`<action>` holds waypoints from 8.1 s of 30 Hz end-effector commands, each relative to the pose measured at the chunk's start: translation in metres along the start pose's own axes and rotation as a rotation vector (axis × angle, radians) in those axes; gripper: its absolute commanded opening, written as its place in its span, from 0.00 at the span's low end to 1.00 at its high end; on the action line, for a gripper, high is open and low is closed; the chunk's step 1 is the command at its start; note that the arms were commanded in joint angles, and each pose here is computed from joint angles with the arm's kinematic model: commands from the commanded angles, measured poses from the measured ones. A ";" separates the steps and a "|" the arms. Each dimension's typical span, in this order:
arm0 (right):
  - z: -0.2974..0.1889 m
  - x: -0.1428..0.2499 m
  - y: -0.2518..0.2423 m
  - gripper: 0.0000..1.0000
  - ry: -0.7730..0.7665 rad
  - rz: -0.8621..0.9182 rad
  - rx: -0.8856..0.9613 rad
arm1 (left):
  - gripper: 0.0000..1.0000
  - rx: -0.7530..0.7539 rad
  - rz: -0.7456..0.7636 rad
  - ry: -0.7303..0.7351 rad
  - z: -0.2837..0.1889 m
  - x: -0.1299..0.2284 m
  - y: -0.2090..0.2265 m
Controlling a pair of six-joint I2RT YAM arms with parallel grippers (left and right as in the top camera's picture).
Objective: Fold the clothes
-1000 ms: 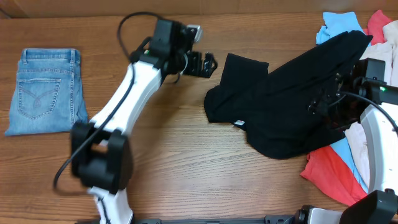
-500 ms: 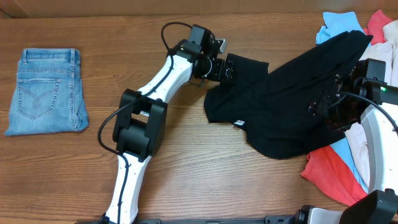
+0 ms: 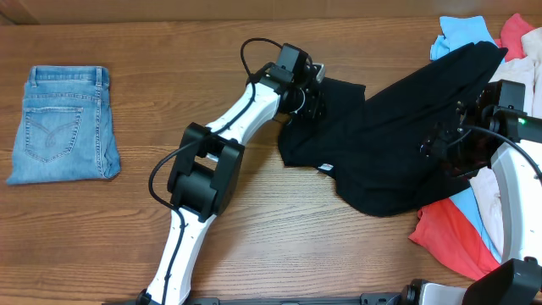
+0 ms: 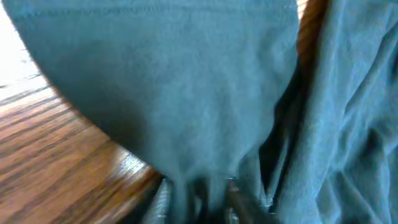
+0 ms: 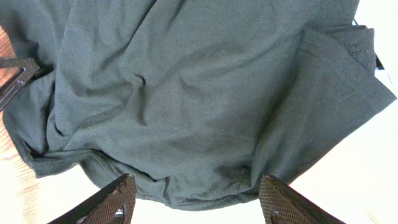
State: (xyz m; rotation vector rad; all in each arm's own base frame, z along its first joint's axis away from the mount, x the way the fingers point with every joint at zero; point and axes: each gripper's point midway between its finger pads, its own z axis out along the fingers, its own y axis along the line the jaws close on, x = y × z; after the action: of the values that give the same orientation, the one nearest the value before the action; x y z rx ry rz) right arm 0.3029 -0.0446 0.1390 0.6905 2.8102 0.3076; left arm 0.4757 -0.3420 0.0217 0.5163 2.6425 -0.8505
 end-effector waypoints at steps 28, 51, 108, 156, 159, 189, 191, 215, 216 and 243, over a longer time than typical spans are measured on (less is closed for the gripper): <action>-0.013 -0.008 0.004 0.68 -0.046 -0.024 -0.010 | 0.19 -0.548 -0.268 -0.547 -0.288 -0.147 0.211; -0.013 -0.008 0.001 0.68 -0.051 -0.027 0.005 | 0.98 -0.350 -0.047 0.205 -0.163 -0.004 0.043; -0.016 -0.020 -0.032 0.73 -0.095 0.087 0.107 | 0.04 -0.746 0.231 0.572 -0.180 0.137 -0.050; 0.135 0.004 0.035 0.72 0.249 -0.173 -0.066 | 0.09 -0.864 -0.315 0.220 -0.296 0.198 0.098; 0.144 0.009 0.039 0.67 0.272 -0.188 -0.063 | 0.09 -0.862 -0.315 0.221 -0.295 0.198 0.098; 0.036 -0.042 0.074 0.40 0.147 -0.229 -0.027 | 0.09 -0.872 -0.311 0.218 -0.297 0.197 0.099; 0.042 -0.033 0.068 0.42 0.186 -0.221 -0.014 | 0.10 -0.872 -0.310 0.214 -0.297 0.196 0.100; 0.111 0.086 -0.007 0.50 0.512 -0.134 0.148 | 0.17 -0.872 -0.311 0.221 -0.297 0.198 0.099; 0.113 0.085 -0.007 0.50 0.508 -0.134 0.144 | 0.18 -0.870 -0.313 0.224 -0.297 0.198 0.099; 0.122 0.073 0.013 0.53 0.449 -0.132 0.037 | 0.63 -0.743 -0.792 0.071 -0.249 0.226 0.113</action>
State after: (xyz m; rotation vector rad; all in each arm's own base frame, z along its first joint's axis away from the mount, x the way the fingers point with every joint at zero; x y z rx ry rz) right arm 0.2789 0.0160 0.0149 0.4806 3.2760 0.4078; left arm 0.2783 -0.0539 0.0736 -0.5796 2.9697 0.0923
